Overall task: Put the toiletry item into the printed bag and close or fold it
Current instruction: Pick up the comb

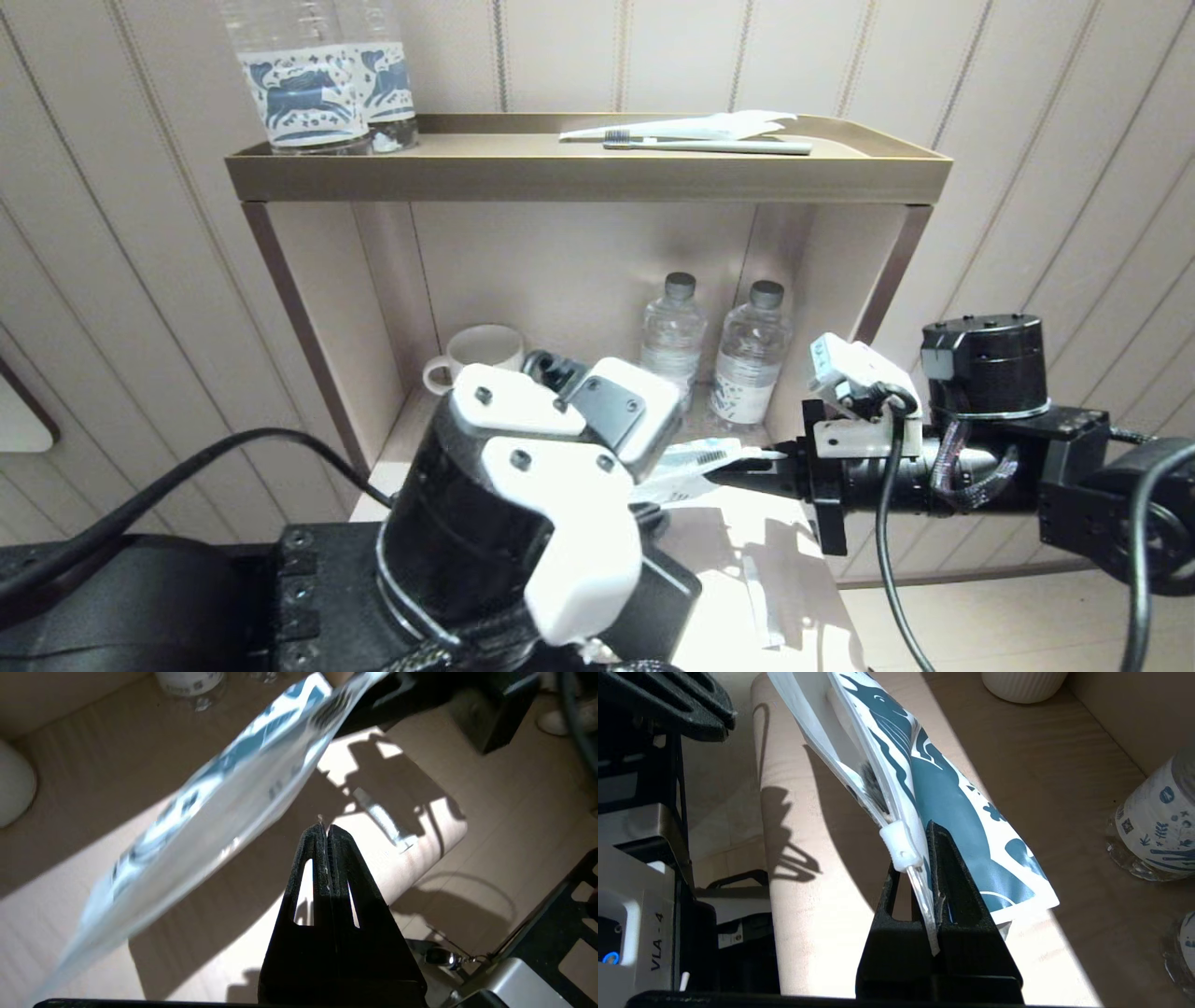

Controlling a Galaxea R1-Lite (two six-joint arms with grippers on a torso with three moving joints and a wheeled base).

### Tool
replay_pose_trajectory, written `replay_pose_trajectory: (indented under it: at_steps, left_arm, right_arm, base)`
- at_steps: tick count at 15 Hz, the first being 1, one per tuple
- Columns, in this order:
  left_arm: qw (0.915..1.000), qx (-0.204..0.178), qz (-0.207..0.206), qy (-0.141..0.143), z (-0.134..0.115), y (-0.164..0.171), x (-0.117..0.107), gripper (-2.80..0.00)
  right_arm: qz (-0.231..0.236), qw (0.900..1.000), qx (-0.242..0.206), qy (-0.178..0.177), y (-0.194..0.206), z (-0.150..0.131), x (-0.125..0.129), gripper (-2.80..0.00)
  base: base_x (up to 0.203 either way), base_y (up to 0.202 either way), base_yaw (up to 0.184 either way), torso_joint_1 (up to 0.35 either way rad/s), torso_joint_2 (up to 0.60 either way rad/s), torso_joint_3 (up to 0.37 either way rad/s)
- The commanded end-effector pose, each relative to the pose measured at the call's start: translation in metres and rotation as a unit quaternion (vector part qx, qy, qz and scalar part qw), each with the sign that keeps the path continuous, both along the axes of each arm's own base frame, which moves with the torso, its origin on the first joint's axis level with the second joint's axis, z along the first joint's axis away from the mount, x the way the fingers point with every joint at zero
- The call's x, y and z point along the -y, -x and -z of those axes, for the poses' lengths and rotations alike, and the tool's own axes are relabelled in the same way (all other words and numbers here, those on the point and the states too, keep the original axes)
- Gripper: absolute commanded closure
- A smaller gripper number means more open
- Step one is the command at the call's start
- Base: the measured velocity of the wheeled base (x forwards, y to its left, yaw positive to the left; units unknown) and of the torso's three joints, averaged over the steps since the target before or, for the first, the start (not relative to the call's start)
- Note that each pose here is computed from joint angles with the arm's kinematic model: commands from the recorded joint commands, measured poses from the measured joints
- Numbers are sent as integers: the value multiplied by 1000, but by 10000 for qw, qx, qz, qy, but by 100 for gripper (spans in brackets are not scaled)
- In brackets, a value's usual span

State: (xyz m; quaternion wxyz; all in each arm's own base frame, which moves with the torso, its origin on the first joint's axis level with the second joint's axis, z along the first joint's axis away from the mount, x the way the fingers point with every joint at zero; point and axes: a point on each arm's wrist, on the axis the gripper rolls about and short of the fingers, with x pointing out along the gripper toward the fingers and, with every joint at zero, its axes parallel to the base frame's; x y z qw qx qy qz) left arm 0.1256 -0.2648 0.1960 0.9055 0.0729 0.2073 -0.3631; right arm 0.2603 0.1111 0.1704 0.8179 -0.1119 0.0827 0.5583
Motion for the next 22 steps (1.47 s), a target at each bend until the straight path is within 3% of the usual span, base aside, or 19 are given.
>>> replay_pose_trajectory:
  at_steps: [1,7,11,16,19,20,22]
  left_arm:
    - [9995,-86,-220,191,-3,8,-20,0]
    - [9951,-177,-753,623,-10,15,-79,0]
    - [9924,-381,-1087,425,9,6,-101,0]
    - [9895,-847,-1134,289,29,2,-93,0]
    - [9886,-1084,-1026,191,39,7,-76,0]
    - [9889,-1084,-1004,158,40,11,-70,-280]
    - [9874,-1128,-1105,-88,43,14,-58,-280]
  right_arm:
    - [26,10000,39,-78,-1,-6,0,0]
    - [42,10000,5,-68,-1,-5,1,0]
    - [49,10000,11,-67,-1,-6,1,0]
    - [170,9997,-196,4,-4,-14,6,0]
    - [446,9989,-150,49,-10,-20,9,0]
    - [484,9987,-175,42,-11,-21,10,0]
    - [531,9983,-259,-18,-12,-23,10,0]
  base:
    - [0,0,0,0,0,0]
    - [0,0,0,0,0,0]
    - [0,0,0,0,0,0]
    - [0,0,0,0,0,0]
    - [0,0,0,0,0,0]
    - [0,0,0,0,0,0]
    - [0,0,0,0,0,0]
